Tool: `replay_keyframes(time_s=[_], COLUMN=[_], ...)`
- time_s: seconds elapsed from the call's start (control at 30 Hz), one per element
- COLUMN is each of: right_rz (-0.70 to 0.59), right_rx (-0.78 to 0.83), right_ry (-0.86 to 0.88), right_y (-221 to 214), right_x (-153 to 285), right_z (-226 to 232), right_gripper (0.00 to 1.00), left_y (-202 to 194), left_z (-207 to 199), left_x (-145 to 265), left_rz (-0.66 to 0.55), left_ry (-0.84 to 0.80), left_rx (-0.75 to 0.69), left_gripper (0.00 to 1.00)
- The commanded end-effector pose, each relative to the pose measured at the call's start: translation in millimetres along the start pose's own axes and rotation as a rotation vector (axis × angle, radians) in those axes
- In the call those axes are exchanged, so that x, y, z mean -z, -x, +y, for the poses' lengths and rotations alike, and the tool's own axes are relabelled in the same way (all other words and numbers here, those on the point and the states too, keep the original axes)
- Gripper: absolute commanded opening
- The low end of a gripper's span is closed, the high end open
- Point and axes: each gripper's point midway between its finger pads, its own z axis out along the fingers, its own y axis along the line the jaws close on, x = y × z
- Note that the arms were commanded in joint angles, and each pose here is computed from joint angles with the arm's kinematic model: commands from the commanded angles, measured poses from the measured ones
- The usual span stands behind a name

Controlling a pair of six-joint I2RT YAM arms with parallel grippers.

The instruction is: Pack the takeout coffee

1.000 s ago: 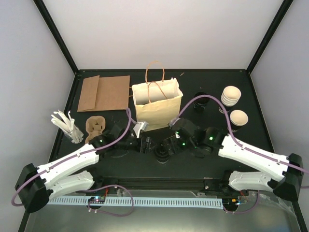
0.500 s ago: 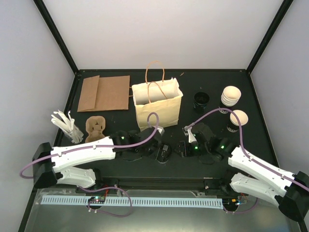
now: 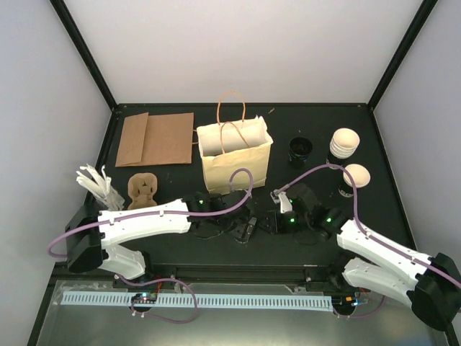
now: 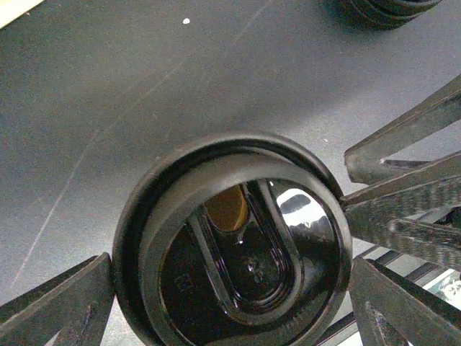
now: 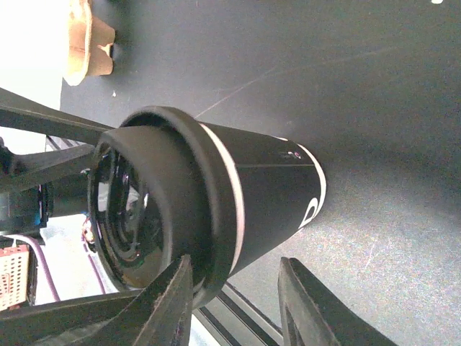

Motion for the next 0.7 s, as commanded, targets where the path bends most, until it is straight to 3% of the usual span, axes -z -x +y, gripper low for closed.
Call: replay_keyframes(time_s=[0.0, 0.5, 0.67], right_rz=[0.003, 0.036, 0.037], right_rx=[0.002, -0.01, -0.005], right_ry=[0.038, 0.034, 0.031], right_y=[0.6, -2.0, -0.3], right_x=[-3.4, -10.8, -10.9], right_z=[2.9, -0.2, 0.8], right_gripper=[0.34, 0.32, 0.32], left_y=[12.3, 17.3, 15.3], left_z=[-4.3, -9.3, -13.2], left_x=[10.2, 23.3, 20.9], left_rz=[-0.028, -0.046, -0.034], left_ry=[0.026, 0.055, 0.047], left_rx=[-0.019, -0.083, -0.103], left_gripper=[0.91, 0.94, 0.86])
